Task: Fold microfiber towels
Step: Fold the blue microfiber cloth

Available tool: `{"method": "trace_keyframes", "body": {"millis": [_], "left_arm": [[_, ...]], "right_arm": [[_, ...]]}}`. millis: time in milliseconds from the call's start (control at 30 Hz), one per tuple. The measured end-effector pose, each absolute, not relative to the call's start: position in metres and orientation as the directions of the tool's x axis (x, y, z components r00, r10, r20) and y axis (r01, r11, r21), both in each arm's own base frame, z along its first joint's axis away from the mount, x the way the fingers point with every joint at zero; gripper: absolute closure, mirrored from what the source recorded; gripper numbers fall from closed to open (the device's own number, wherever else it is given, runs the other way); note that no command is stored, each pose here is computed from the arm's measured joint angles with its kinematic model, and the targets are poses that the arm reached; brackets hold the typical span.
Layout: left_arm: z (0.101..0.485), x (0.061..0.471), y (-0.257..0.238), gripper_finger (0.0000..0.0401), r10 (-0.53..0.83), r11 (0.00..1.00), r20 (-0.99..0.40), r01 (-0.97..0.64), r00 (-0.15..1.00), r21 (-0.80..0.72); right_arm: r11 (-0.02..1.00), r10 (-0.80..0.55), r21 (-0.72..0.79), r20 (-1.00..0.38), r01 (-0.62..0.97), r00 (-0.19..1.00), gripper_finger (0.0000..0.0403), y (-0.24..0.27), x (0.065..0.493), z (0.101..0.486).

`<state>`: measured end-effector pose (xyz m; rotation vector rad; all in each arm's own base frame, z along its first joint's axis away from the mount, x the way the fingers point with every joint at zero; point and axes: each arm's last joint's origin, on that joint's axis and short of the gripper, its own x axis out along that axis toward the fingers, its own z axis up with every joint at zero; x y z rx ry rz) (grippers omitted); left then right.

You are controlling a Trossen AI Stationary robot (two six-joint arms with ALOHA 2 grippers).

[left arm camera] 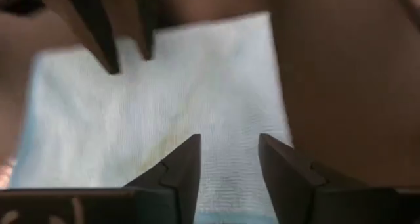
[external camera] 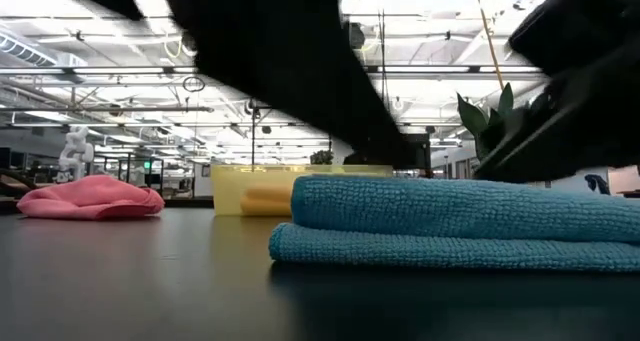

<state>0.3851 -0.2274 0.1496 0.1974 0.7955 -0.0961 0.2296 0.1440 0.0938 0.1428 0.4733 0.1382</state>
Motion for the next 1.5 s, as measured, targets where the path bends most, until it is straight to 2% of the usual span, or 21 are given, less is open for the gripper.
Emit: {"method": "trace_keyframes", "body": {"millis": [167,367,500,700,833,1000,1133,1300,1433,1500], "left_arm": [[0.136,0.385,-0.223,0.0285,-0.011,0.993,-0.768,0.096,0.641,0.066],[0.133,0.382,-0.235,0.0314,-0.046,0.998,-0.754,0.060,0.656,-0.010],[0.137,0.380,-0.242,0.0326,-0.016,1.000,-0.718,0.023,0.696,0.000],[0.155,0.399,-0.234,0.0343,0.072,0.997,-0.574,-0.063,0.816,0.036],[0.156,0.416,-0.204,0.0360,0.129,0.989,-0.557,-0.144,0.820,0.017],[0.149,0.428,-0.163,0.0385,0.207,0.973,-0.624,-0.226,0.753,0.050],[0.145,0.434,-0.140,0.0397,0.215,0.965,-0.660,-0.260,0.720,0.032],[0.128,0.434,-0.133,0.0382,0.200,0.961,-0.701,-0.277,0.684,0.003],[0.120,0.427,-0.132,0.0391,0.267,0.933,-0.727,-0.358,0.632,0.031],[0.117,0.425,-0.131,0.0397,0.309,0.913,-0.732,-0.406,0.607,0.049]], "right_arm": [[0.989,0.089,0.150,-0.547,-0.007,0.833,0.0345,0.130,0.231,0.081],[0.994,0.069,0.108,-0.549,-0.012,0.833,0.0398,0.123,0.219,0.088],[0.989,0.106,0.140,-0.495,-0.042,0.862,0.0393,0.123,0.208,0.104],[0.978,0.187,0.162,-0.421,-0.129,0.888,0.0386,0.136,0.201,0.114],[0.981,0.182,0.138,-0.448,-0.134,0.875,0.0386,0.138,0.201,0.105],[0.987,0.148,0.126,-0.501,-0.097,0.853,0.0384,0.133,0.202,0.092],[0.991,0.123,0.105,-0.538,-0.079,0.834,0.0367,0.130,0.202,0.087],[0.992,0.118,0.105,-0.544,-0.072,0.831,0.0310,0.128,0.200,0.094],[0.987,0.129,0.145,-0.494,-0.065,0.860,0.0263,0.128,0.200,0.108],[0.988,0.092,0.151,-0.470,-0.022,0.878,0.0252,0.127,0.201,0.111]]}}
